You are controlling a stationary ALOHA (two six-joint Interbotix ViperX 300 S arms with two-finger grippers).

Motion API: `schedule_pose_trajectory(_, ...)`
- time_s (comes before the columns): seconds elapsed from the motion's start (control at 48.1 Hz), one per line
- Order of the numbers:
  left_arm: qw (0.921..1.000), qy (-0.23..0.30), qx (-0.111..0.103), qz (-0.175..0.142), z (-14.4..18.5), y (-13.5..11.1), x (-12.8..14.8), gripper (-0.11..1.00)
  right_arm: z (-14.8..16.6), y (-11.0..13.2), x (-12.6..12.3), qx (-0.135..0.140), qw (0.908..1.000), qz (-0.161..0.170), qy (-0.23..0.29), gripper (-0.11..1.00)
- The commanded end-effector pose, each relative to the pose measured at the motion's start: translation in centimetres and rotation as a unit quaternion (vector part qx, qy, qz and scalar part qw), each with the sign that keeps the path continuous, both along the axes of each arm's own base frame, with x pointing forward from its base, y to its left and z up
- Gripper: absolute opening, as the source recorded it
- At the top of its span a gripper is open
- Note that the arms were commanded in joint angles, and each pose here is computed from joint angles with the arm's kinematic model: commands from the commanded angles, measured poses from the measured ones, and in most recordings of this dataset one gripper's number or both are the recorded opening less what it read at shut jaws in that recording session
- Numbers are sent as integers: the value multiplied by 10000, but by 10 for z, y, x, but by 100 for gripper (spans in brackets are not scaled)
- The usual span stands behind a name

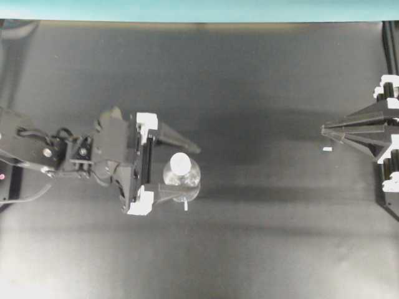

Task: Open the bottle cap by holding the bottle with the left arm and twisting the cap with the right arm.
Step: 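Close the left gripper around the clear bottle's body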

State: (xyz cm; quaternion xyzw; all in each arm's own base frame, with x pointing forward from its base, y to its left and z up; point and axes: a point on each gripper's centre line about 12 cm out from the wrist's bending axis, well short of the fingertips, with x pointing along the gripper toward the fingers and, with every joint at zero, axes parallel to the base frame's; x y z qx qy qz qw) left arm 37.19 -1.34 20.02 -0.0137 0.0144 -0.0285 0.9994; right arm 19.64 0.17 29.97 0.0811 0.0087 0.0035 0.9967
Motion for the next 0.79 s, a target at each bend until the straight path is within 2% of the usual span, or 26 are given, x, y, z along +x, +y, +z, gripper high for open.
schedule_pose_trajectory(0.0,9999,-125,-93,-25,-2,-1,1,95,11,-1,1,139,9998,-33,-99,0)
schedule_pose_trajectory(0.146,9998,125,-150,-53,-23,-3,1,95,10,-1,1,238,9997,-43,32,0)
schedule_pose_trajectory(0.499,9946,1011,-193,-97,-87,-9,2,95,10,-3,1,261,9995,-91,153,0)
schedule_pose_trajectory(0.77,9906,1353,-187,-55,-105,-6,-5,96,9,-3,1,261,9994,-91,199,0)
